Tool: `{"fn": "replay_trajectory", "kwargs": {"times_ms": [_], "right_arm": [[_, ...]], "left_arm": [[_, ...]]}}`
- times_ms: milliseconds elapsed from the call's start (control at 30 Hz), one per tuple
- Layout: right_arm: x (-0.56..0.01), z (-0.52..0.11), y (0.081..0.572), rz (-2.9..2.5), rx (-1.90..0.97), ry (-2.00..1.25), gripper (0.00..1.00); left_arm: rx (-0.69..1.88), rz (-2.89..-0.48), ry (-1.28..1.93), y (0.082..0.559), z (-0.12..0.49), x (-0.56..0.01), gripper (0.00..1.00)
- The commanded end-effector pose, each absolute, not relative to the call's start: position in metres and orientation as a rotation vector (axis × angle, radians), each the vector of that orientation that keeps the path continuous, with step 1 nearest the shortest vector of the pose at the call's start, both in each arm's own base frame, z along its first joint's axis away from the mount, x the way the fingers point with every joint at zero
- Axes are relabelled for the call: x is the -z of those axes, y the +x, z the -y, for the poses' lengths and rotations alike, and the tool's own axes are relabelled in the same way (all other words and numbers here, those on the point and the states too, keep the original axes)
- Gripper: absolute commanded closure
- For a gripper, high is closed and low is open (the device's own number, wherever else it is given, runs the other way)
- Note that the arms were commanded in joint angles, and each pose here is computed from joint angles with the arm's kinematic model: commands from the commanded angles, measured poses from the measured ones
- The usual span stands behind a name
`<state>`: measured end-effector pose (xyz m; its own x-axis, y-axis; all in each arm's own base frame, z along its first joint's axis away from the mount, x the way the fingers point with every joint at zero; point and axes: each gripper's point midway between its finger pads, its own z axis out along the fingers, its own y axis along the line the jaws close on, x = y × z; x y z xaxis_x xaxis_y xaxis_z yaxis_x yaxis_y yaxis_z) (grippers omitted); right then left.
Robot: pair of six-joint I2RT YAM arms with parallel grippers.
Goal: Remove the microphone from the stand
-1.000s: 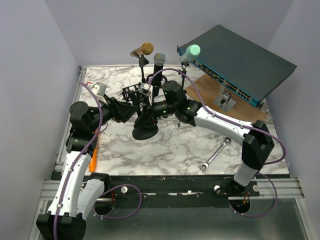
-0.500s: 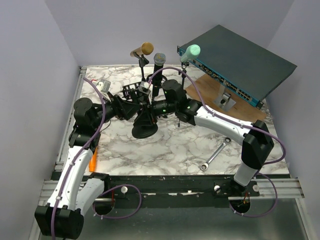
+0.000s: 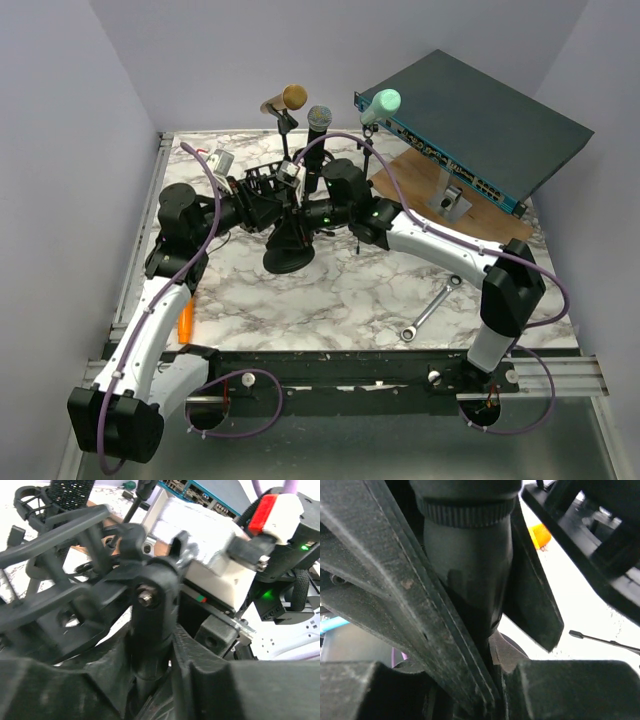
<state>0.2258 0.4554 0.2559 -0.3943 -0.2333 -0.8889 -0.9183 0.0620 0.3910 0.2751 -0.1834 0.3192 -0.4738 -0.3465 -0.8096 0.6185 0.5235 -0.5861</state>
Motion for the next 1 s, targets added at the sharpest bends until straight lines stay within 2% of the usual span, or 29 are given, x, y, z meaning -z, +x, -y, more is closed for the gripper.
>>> {"fn": "replay_trajectory", "kwargs": {"times_ms": [0, 67, 100, 133, 233, 433, 500, 533, 833, 967], "right_arm": [[-0.274, -0.467, 0.213, -1.594, -1.392, -1.227, 0.99], [-0.273, -0.466, 0.217, -1.602, -1.362, -1.208, 0.98], [-0.272, -0.465, 0.219, -1.604, -1.345, -1.201, 0.97], [-0.271, -0.463, 0.221, -1.619, -1.327, -1.193, 0.95], [-0.269, -0.458, 0.222, -1.637, -1.298, -1.182, 0.88], [-0.275, -0.453, 0.217, -1.622, -1.303, -1.183, 0.6], [-0.278, -0.452, 0.214, -1.611, -1.317, -1.191, 0.37], [-0.279, -0.451, 0.212, -1.605, -1.323, -1.198, 0.32], [-0.29, -0.44, 0.194, -1.523, -1.346, -1.287, 0.11], [-0.289, -0.435, 0.189, -1.501, -1.335, -1.329, 0.07]], "left_arm": [[1.139, -1.641, 0.271, 0.282, 0.185, -0.341, 0.73], [1.143, -1.634, 0.289, 0.28, 0.186, -0.342, 0.86], [1.144, -1.633, 0.298, 0.279, 0.186, -0.342, 0.97], [1.143, -1.635, 0.304, 0.277, 0.186, -0.342, 1.0], [1.119, -1.616, 0.323, 0.27, 0.184, -0.347, 1.0], [1.051, -1.554, 0.372, 0.249, 0.176, -0.366, 1.0], [1.03, -1.552, 0.374, 0.245, 0.173, -0.37, 1.0], [1.021, -1.551, 0.37, 0.244, 0.171, -0.373, 1.0], [0.858, -1.523, 0.302, 0.246, 0.134, -0.4, 1.0], [0.748, -1.504, 0.272, 0.247, 0.112, -0.416, 1.0]]}}
